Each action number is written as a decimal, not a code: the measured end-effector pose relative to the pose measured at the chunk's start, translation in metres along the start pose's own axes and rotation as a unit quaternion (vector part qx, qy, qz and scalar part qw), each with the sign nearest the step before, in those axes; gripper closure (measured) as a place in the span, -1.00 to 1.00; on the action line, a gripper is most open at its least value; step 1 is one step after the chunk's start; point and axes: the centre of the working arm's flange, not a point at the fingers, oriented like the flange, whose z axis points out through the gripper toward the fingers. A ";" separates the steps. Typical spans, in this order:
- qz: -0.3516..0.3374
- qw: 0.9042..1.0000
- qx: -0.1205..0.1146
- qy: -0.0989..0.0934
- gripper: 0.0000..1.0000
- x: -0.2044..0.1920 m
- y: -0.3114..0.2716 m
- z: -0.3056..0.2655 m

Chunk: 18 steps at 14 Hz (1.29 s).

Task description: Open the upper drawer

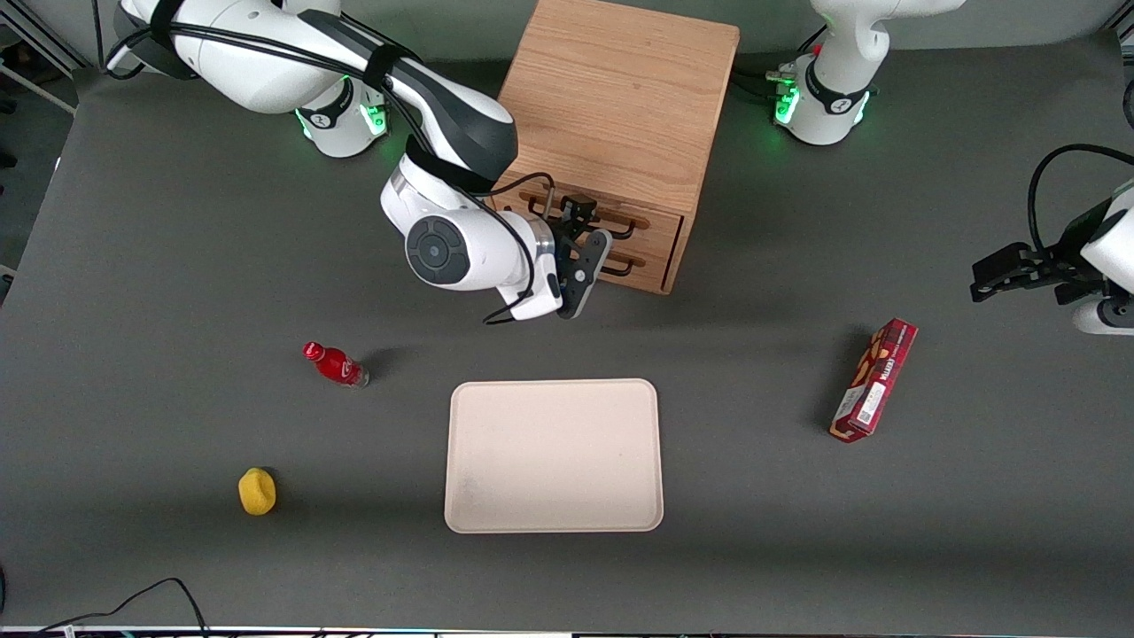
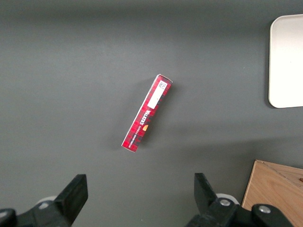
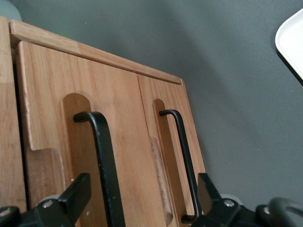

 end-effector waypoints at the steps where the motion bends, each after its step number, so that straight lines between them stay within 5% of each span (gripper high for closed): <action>1: -0.001 1.000 -0.002 0.000 -1.00 0.000 0.000 0.001; 8: -0.006 1.000 -0.010 -0.001 -1.00 0.003 0.010 0.010; 12: 0.007 0.999 -0.032 0.030 -1.00 0.006 0.040 -0.014; 18: 0.029 0.997 -0.033 0.062 -1.00 0.013 0.079 -0.038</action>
